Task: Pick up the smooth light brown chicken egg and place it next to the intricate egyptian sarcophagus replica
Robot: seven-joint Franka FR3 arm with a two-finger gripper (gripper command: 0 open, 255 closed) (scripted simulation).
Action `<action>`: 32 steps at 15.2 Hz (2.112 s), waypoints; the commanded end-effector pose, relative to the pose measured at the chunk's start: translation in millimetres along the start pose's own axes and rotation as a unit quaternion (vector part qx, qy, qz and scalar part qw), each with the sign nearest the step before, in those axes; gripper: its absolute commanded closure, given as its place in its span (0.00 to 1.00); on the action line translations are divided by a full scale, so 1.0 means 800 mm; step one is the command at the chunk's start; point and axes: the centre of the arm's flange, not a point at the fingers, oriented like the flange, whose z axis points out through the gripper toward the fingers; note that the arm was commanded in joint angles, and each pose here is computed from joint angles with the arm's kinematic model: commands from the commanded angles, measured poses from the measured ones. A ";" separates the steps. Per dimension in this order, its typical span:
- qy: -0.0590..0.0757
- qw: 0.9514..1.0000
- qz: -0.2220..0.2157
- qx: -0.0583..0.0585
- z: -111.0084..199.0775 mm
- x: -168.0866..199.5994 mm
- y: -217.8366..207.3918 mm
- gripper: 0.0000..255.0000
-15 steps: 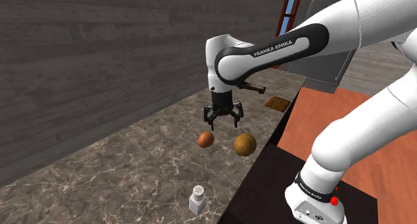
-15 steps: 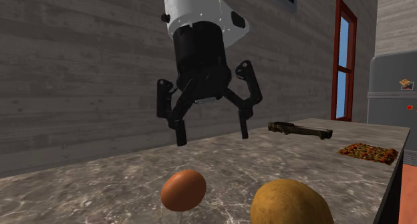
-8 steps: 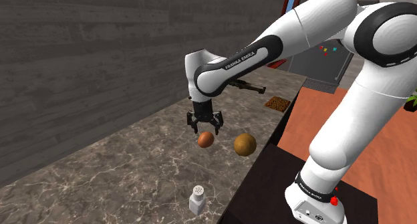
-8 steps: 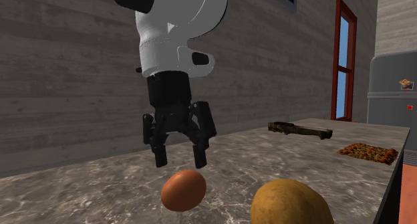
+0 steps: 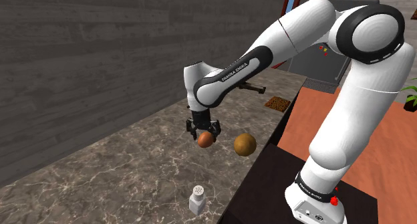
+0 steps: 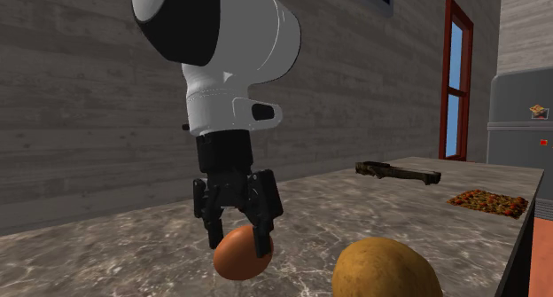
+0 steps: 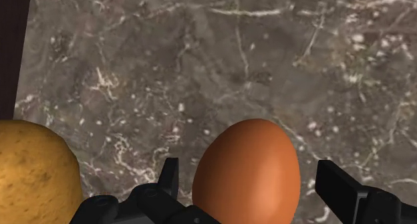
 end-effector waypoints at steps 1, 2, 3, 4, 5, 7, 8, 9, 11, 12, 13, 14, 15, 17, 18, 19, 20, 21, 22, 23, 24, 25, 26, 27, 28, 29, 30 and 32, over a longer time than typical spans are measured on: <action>0.000 1.000 0.000 0.000 0.008 -0.001 0.001 0.00; 0.000 1.000 0.000 0.000 0.008 -0.001 0.001 0.00; 0.000 1.000 0.000 0.000 0.008 -0.001 0.001 0.00; 0.000 1.000 0.000 0.000 0.008 -0.001 0.001 0.00; 0.000 1.000 0.000 0.000 0.008 -0.001 0.001 0.00; 0.000 1.000 0.000 0.000 0.008 -0.001 0.001 0.00; 0.000 1.000 0.000 0.000 0.008 -0.001 0.000 0.00; 0.000 1.000 0.000 0.000 0.008 -0.001 0.000 1.00; 0.000 1.000 0.000 0.000 0.008 -0.001 0.001 1.00; 0.000 1.000 0.000 0.000 0.008 -0.001 0.001 1.00; 0.000 1.000 0.000 0.000 0.008 -0.001 0.001 1.00; 0.000 1.000 0.000 0.000 0.008 -0.001 0.000 1.00; 0.000 1.000 0.000 0.000 0.008 -0.001 0.001 1.00; 0.000 1.000 0.000 0.000 0.008 -0.001 0.001 1.00; 0.000 1.000 0.000 0.000 0.008 -0.001 0.001 1.00; 0.000 1.000 0.000 0.000 0.002 -0.001 0.002 1.00; 0.000 1.000 0.000 0.000 -0.005 -0.001 0.003 1.00; 0.000 1.000 0.000 0.000 -0.011 -0.002 0.005 1.00; 0.000 1.000 0.000 0.000 -0.018 -0.002 0.006 1.00; 0.000 1.000 0.000 0.000 -0.024 -0.002 0.008 1.00; 0.000 1.000 0.000 0.000 -0.030 -0.002 0.009 1.00; 0.000 1.000 0.000 0.000 -0.037 -0.002 0.010 1.00; 0.000 1.000 0.000 0.000 -0.043 -0.003 0.012 1.00; 0.000 1.000 0.000 0.000 -0.050 -0.003 0.013 1.00; 0.000 1.000 0.000 0.000 -0.056 -0.003 0.015 1.00; 0.000 1.000 0.000 0.000 -0.063 -0.003 0.016 1.00; 0.000 1.000 0.000 0.000 -0.069 -0.003 0.018 1.00; 0.000 1.000 0.000 0.000 -0.082 -0.004 0.020 1.00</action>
